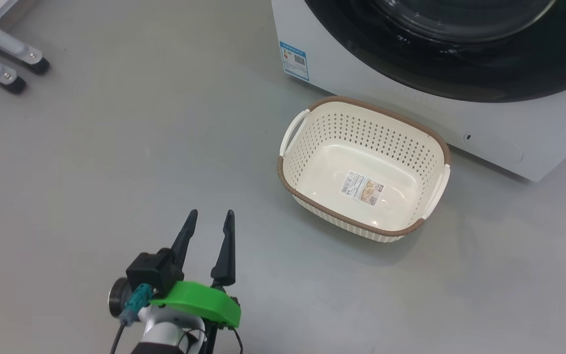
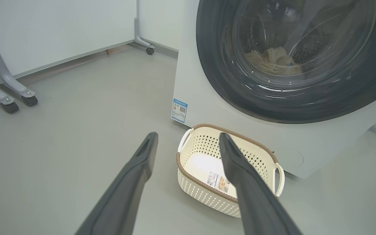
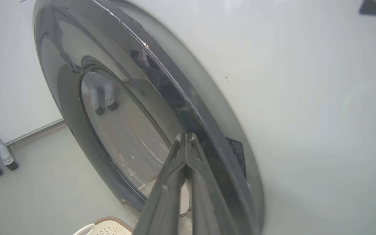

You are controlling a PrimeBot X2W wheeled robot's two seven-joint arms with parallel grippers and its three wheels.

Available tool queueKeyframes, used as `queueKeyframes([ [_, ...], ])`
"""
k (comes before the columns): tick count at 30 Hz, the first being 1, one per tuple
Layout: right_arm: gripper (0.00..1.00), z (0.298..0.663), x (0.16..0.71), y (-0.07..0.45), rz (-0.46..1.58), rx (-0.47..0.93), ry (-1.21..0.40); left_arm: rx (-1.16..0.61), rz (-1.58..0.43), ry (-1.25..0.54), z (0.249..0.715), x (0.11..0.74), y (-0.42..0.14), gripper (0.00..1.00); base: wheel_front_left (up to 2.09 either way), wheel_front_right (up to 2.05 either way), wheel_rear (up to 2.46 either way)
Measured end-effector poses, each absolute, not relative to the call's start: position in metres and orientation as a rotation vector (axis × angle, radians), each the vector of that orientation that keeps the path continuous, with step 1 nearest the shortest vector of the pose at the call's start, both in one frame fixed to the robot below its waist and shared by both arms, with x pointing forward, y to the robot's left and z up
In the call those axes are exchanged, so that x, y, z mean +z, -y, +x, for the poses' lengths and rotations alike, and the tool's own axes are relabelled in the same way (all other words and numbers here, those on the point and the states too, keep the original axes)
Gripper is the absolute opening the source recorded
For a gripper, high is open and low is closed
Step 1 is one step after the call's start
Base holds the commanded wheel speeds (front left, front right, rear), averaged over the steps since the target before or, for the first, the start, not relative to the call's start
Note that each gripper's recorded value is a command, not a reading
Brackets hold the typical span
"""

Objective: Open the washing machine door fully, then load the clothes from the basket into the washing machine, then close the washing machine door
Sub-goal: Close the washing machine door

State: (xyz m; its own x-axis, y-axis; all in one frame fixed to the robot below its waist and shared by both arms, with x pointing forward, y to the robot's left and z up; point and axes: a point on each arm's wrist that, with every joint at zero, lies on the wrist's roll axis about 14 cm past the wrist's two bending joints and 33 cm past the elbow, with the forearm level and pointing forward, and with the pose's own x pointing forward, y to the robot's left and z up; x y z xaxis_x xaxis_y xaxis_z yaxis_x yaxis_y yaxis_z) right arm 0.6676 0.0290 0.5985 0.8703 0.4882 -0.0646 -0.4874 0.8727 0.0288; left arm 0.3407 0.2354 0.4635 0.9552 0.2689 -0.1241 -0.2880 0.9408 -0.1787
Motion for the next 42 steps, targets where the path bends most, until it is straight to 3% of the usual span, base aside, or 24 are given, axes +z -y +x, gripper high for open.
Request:
queueKeyframes([
  [8,0.0,0.676,0.606,-0.032,0.018,0.516,-0.018,0.29,-0.199,-0.112,0.342,0.459,-0.236,1.0,0.0,0.0,0.0],
  [19,0.0,0.656,0.608,-0.043,-0.012,0.548,-0.034,0.281,-0.202,-0.09,0.338,0.466,-0.234,1.0,0.0,0.0,0.0],
  [27,0.0,0.596,0.585,-0.048,-0.02,0.619,-0.031,0.244,-0.189,-0.042,0.336,0.48,-0.229,1.0,0.0,0.0,0.0],
  [35,0.0,0.557,0.579,-0.004,0.019,0.574,0.024,0.161,-0.174,-0.018,0.347,0.489,-0.213,1.0,0.0,0.0,0.0],
  [36,0.3,0.552,0.576,0.004,0.025,0.561,0.027,0.153,-0.172,-0.019,0.349,0.489,-0.211,1.0,0.0,0.0,0.0],
  [37,0.79,0.547,0.574,0.011,0.031,0.546,0.031,0.144,-0.17,-0.021,0.35,0.489,-0.209,1.0,0.0,0.0,0.0],
  [38,1.0,0.541,0.571,0.017,0.041,0.533,0.035,0.133,-0.169,-0.023,0.351,0.489,-0.206,1.0,0.0,0.0,0.0],
  [42,1.0,0.52,0.562,0.04,0.071,0.478,0.036,0.095,-0.16,-0.015,0.357,0.493,-0.198,1.0,0.0,0.0,0.0],
])
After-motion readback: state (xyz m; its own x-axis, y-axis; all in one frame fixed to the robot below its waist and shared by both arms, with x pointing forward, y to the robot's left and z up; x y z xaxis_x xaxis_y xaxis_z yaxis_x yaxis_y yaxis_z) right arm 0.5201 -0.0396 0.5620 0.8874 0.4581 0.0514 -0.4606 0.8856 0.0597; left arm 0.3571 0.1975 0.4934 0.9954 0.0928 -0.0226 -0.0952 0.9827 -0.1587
